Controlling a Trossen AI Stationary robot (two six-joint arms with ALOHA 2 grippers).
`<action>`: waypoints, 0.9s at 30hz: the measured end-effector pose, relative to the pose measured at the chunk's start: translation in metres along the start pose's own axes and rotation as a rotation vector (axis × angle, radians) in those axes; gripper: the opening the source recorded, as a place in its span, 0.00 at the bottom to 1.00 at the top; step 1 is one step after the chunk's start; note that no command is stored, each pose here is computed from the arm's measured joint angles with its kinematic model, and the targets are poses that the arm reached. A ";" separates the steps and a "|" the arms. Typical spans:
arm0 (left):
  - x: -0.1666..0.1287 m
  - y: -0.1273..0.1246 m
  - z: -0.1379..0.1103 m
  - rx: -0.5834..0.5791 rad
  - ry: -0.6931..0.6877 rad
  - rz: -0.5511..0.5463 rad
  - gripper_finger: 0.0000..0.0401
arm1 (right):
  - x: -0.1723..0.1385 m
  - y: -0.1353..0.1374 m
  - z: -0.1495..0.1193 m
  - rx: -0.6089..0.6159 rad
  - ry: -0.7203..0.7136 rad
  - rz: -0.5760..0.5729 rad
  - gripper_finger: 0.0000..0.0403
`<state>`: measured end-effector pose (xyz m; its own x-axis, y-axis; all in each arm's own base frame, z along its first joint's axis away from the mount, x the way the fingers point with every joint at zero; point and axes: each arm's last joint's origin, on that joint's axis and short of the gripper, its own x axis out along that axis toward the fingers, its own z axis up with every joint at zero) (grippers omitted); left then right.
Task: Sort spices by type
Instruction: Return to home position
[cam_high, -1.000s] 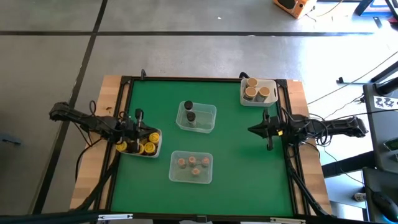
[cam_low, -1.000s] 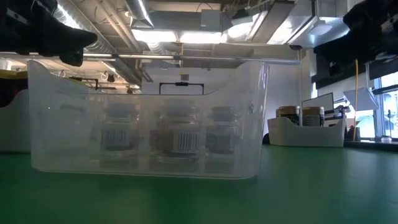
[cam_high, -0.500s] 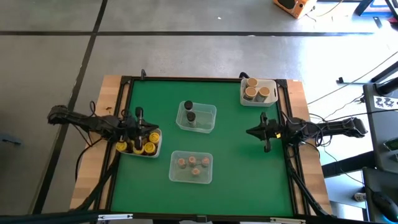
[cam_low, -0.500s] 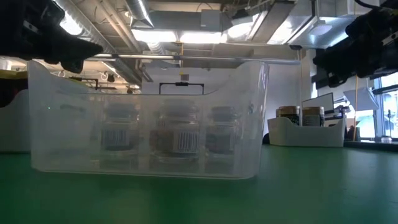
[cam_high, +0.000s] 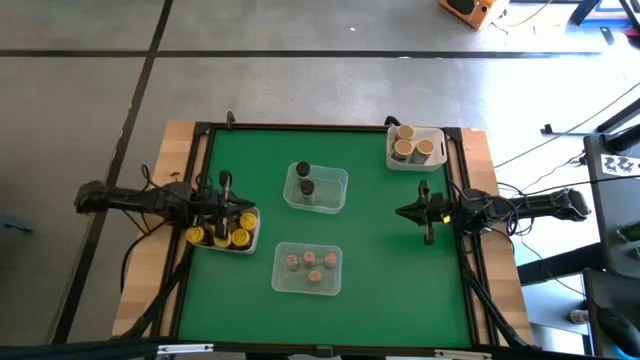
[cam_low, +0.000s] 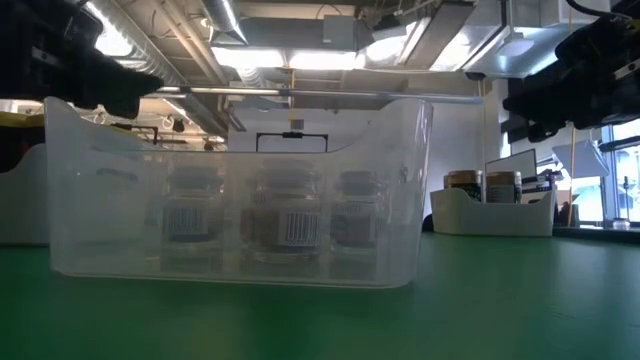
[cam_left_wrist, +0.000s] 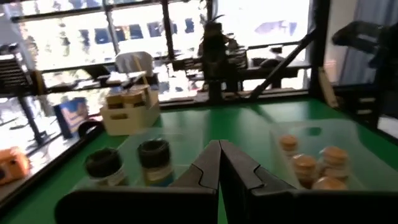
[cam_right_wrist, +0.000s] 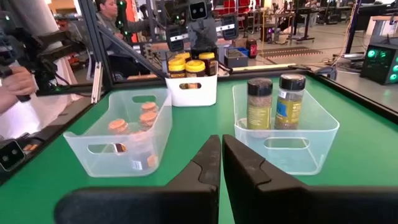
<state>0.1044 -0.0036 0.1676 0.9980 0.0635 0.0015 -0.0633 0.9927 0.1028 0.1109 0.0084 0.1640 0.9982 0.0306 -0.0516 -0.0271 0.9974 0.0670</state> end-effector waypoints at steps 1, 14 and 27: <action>-0.001 0.002 -0.001 0.000 0.010 0.013 0.00 | 0.000 0.000 -0.001 -0.006 0.006 -0.002 0.05; -0.007 0.015 -0.001 -0.071 -0.012 0.094 0.00 | -0.007 -0.002 -0.002 -0.011 0.003 -0.064 0.05; -0.007 0.015 -0.001 -0.049 -0.012 0.101 0.00 | -0.015 -0.003 0.006 -0.075 -0.096 -0.089 0.05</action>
<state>0.0968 0.0112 0.1680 0.9865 0.1621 0.0214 -0.1631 0.9852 0.0528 0.0966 0.0044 0.1707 0.9972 -0.0611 0.0420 0.0615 0.9981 -0.0083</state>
